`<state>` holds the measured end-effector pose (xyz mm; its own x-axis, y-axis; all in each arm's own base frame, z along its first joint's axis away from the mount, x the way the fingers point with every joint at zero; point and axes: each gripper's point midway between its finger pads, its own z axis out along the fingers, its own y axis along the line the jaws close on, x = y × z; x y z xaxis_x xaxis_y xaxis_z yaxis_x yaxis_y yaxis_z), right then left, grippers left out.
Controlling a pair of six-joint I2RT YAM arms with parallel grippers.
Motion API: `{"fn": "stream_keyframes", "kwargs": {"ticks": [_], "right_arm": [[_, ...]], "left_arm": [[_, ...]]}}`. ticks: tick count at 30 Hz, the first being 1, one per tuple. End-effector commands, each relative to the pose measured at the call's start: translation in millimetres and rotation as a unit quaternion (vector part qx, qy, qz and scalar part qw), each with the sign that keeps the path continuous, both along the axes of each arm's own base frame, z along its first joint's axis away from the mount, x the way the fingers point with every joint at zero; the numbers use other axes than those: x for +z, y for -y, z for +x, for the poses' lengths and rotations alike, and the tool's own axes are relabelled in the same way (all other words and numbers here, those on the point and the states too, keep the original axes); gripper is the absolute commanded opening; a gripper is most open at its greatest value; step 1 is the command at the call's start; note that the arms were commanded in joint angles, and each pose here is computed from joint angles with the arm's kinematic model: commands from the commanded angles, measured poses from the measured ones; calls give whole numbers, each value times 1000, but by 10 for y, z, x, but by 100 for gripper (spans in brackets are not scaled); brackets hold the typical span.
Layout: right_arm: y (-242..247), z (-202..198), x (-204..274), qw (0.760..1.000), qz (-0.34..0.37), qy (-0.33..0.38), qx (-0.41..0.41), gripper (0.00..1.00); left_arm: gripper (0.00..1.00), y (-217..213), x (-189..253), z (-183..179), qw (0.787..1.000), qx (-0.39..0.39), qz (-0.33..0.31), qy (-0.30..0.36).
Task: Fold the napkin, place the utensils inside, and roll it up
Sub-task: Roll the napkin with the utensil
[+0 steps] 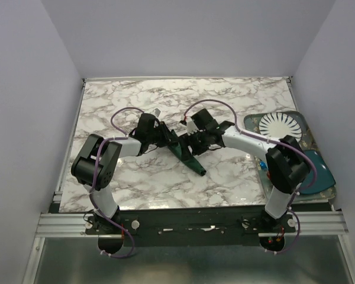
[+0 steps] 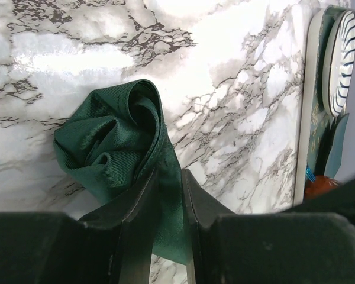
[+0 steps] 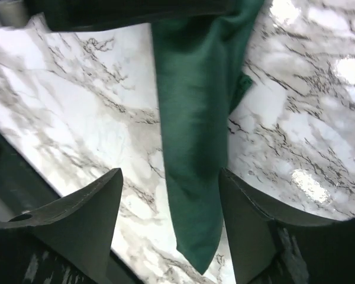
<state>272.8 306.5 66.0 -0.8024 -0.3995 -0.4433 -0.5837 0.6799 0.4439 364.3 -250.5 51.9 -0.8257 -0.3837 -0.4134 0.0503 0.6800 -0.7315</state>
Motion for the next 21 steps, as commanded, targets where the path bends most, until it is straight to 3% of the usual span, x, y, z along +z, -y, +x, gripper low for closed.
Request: {"fn": "stream_keyframes", "kwargs": {"ticks": [1,5,13,16,21], "right_arm": [[214,203,17,968,-180,175,-13,78],[111,229,-63,949,-228,216,0,83],[-42,262,-317,924,-282,258,20,84],[-28,286,-380,921,-290,260,18,80],[-8,237,-437,930,-279,239,12,58]], "left_arm": [[31,-102,-183,13,1000,16,19,-19],[31,-109,-254,2,999,15,22,-31],[31,-117,-284,-19,999,14,18,-37],[31,-123,-274,-11,999,15,17,-37],[31,-128,-224,-13,999,13,19,-33]]}}
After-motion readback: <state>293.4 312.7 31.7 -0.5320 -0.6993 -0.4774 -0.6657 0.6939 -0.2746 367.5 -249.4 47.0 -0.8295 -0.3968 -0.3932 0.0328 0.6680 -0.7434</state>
